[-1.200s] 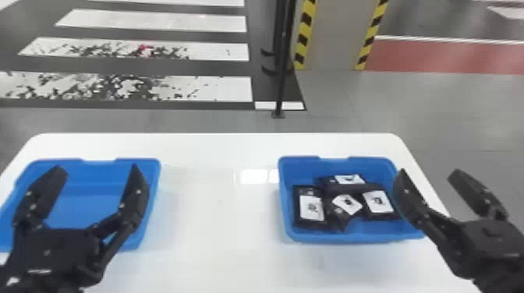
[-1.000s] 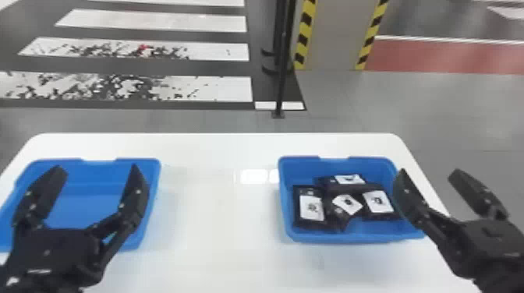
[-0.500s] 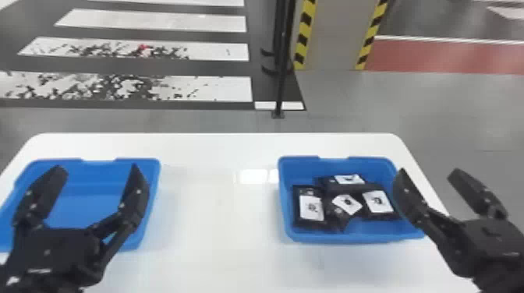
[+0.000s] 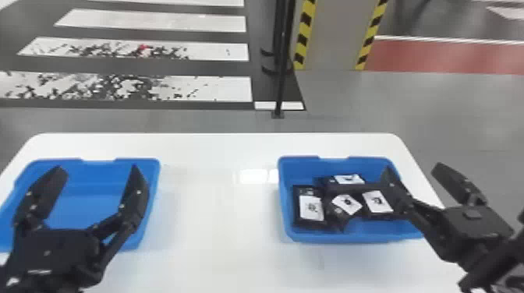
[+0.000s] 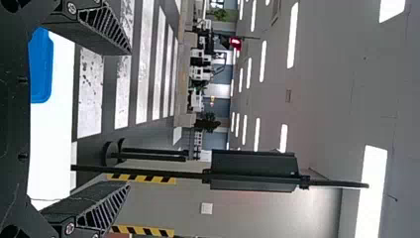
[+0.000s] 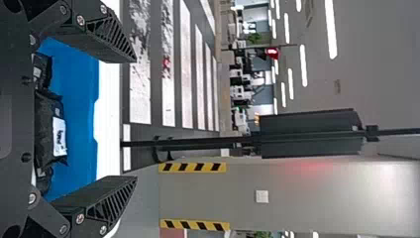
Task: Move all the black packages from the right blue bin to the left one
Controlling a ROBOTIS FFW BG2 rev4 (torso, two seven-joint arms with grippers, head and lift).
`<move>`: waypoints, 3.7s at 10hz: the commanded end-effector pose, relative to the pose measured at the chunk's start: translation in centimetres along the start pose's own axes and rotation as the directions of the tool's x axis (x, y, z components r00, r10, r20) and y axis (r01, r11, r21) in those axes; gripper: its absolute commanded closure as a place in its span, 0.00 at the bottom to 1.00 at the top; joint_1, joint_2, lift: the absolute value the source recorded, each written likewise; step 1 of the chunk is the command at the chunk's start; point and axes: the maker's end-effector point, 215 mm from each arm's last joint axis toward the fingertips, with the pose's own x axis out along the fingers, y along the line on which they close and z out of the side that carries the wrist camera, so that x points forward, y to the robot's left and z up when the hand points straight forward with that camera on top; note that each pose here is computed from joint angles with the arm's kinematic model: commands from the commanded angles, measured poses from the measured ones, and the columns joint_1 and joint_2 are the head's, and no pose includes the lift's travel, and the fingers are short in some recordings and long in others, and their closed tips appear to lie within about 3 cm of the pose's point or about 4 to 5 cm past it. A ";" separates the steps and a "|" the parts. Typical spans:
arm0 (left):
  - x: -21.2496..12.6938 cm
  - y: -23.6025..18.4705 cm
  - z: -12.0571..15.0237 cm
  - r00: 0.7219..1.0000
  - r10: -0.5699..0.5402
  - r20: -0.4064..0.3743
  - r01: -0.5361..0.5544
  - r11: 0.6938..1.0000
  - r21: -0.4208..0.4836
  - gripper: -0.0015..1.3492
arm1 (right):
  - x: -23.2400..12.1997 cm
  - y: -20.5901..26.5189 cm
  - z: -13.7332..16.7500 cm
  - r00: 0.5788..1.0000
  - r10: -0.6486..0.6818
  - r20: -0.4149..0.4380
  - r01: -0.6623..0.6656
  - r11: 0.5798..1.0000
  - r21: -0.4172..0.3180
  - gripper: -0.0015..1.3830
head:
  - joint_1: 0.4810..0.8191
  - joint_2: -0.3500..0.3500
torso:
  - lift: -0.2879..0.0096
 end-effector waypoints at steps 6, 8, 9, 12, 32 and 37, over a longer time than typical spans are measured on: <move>0.1 0.0 0.0 1.000 0.000 0.000 0.000 1.000 0.000 0.08 | 7.7 0.1 -11.8 0.929 0.168 -0.329 -0.137 0.984 0.114 0.15 | 0.63 0.43 | 0.52; 0.1 0.0 0.0 1.000 -0.001 0.000 0.001 1.000 0.001 0.08 | 9.0 0.0 -14.3 0.907 0.204 -0.369 -0.154 0.975 0.159 0.15 | 0.63 0.44 | 0.52; 0.0 0.1 -0.2 1.000 0.000 -0.002 0.000 1.000 0.001 0.08 | 9.3 0.1 -15.4 0.895 0.223 -0.386 -0.166 0.970 0.176 0.15 | 0.63 0.44 | 0.52; 0.1 -0.1 -0.1 1.000 -0.003 0.000 0.003 1.000 -0.002 0.08 | 10.8 1.8 -17.5 0.858 0.301 -0.416 -0.224 0.948 0.226 0.15 | 0.63 0.47 | 0.52; 0.0 0.3 -0.2 1.000 -0.004 0.025 0.005 1.000 -0.017 0.08 | 8.0 4.8 -12.0 0.876 0.361 -0.319 -0.290 0.924 0.250 0.86 | 0.63 0.55 | 0.52; 0.3 -0.6 -0.2 0.999 -0.019 0.035 0.024 0.989 -0.143 0.07 | 9.0 13.1 -4.6 0.800 0.598 -0.043 -0.549 0.760 0.349 0.86 | 0.63 0.55 | 0.52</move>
